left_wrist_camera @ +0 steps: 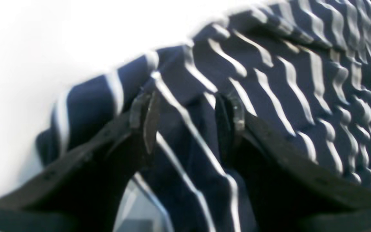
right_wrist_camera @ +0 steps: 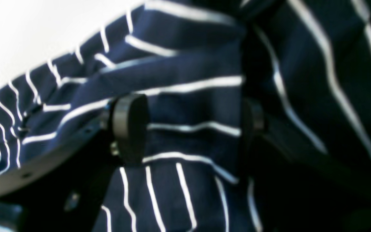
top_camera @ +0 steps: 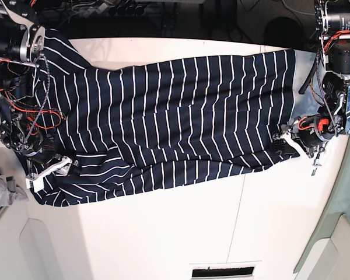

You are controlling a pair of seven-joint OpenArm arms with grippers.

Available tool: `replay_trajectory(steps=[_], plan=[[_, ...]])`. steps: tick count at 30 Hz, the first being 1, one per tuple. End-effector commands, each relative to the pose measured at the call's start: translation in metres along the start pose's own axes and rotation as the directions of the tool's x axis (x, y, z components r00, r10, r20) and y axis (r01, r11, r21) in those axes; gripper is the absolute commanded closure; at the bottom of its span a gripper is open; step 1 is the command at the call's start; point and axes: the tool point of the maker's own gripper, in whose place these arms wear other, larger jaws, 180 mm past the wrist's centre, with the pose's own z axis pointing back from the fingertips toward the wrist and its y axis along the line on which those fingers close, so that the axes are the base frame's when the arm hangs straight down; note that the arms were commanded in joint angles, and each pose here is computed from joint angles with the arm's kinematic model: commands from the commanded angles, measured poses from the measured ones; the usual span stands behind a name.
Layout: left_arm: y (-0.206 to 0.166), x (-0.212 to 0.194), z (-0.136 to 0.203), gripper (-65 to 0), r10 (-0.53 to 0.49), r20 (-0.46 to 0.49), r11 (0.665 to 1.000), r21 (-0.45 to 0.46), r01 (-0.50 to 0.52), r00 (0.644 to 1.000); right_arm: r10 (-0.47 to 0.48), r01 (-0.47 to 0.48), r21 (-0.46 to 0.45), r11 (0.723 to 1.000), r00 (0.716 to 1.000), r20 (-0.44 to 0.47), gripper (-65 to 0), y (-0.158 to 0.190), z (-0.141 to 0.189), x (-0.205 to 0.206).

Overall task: Layout the t-shirt on the table in an organized manner, then fold the t-shirt properly
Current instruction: 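Release the edge and move both grippers to the shirt's opposite edge, then grasp the shirt's opposite edge with both grippers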

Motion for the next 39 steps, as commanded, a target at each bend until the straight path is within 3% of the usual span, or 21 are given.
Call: replay_trajectory(steps=[1,8,15,19,24,32,39], plan=[[0.005,0.027,0.005,-31.1,-0.014,0.065,1.000,0.006,0.014,0.998,0.015,-0.016,0.019,1.000,0.997,0.069,-38.5,0.006,0.002,0.030],[0.021,0.032,0.005,-31.1,-0.041,0.071,0.995,0.096,0.034,0.997,0.018,-0.019,0.013,1.000,0.997,0.076,-38.5,0.005,0.002,0.031],[0.019,0.047,0.012,-31.1,-0.095,0.099,0.992,0.091,0.086,0.991,0.039,-0.036,-0.053,0.998,0.997,0.062,-38.5,-0.007,0.002,0.029],[0.024,0.060,0.016,-31.1,-0.127,0.148,0.986,0.129,0.108,0.981,0.039,-0.036,-0.053,0.998,0.997,0.062,-38.5,-0.007,0.002,0.029],[0.037,0.056,0.017,-31.1,-0.145,0.130,0.975,0.190,0.119,0.981,0.033,-0.029,-0.048,0.998,0.997,0.073,-38.5,-0.006,0.002,0.031],[0.040,0.056,0.017,-31.1,-0.185,0.127,0.965,0.210,0.156,0.974,0.027,-0.025,-0.037,0.999,0.997,0.071,-38.5,0.000,-0.001,0.028],[0.013,0.037,-0.001,-31.1,-0.274,0.048,0.954,0.144,0.265,0.960,0.012,-0.012,0.004,1.000,0.998,0.065,-38.5,0.022,-0.011,0.021]])
